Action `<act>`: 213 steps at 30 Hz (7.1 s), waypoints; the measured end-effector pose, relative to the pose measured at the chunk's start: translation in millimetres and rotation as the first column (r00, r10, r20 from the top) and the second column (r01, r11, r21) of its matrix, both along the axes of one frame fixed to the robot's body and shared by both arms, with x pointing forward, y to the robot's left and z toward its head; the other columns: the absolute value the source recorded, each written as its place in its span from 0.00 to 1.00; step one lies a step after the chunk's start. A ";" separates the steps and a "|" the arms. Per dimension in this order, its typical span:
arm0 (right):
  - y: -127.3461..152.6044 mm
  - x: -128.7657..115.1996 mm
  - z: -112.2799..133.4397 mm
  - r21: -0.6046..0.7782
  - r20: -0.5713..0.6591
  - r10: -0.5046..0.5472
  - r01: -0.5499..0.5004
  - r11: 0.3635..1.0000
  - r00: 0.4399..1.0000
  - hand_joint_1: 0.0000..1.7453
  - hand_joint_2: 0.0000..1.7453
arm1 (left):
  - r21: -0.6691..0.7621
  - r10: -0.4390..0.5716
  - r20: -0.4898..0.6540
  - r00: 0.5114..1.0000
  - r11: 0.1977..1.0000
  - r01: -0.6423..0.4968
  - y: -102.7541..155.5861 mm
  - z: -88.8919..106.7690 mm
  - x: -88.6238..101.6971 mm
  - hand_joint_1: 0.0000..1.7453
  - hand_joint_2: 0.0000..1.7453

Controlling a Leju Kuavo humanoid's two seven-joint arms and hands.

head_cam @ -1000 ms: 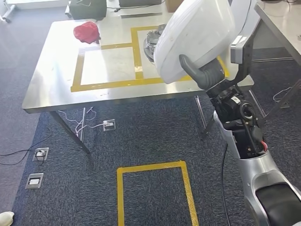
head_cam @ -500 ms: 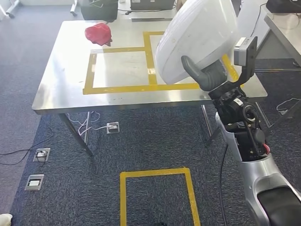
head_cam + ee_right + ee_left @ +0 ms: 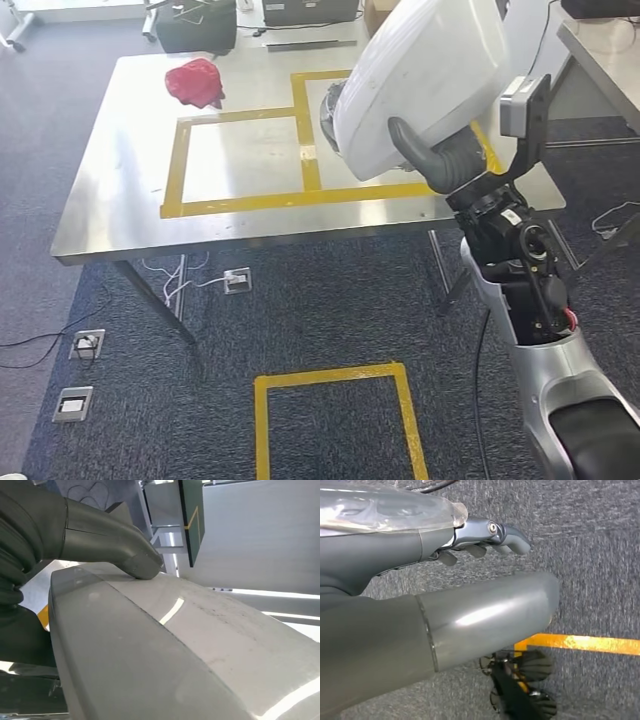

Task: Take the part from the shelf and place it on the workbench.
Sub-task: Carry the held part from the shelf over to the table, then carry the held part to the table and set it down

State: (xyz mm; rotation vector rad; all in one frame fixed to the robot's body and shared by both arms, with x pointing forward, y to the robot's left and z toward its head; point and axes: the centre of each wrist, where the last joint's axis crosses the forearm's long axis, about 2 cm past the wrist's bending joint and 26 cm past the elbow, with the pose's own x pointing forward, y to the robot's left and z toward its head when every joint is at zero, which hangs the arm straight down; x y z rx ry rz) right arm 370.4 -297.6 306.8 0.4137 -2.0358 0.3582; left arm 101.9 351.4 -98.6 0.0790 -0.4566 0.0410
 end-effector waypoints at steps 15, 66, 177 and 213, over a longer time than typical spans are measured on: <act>0.3 -3.8 -1.3 0.003 -0.005 -0.005 0.005 1.000 1.000 1.00 1.00 | -0.001 -0.001 -0.001 1.000 1.000 0.001 -0.4 0.2 1.0 0.00 0.00; 1.3 -8.6 0.8 0.003 0.009 0.003 -0.003 1.000 1.000 1.00 1.00 | -0.002 0.000 -0.011 1.000 1.000 0.000 -1.1 -0.6 -1.9 0.00 0.00; 213.5 36.7 -133.9 -0.917 0.356 0.251 0.388 -0.091 0.900 1.00 1.00 | 0.048 -0.209 0.086 0.974 0.978 0.205 -29.6 10.7 47.7 0.00 0.00; 189.3 50.1 -134.0 -0.888 0.345 0.188 0.384 -0.253 0.920 0.00 1.00 | 0.019 -0.215 0.129 0.968 0.976 0.215 -31.0 11.1 49.2 0.00 0.00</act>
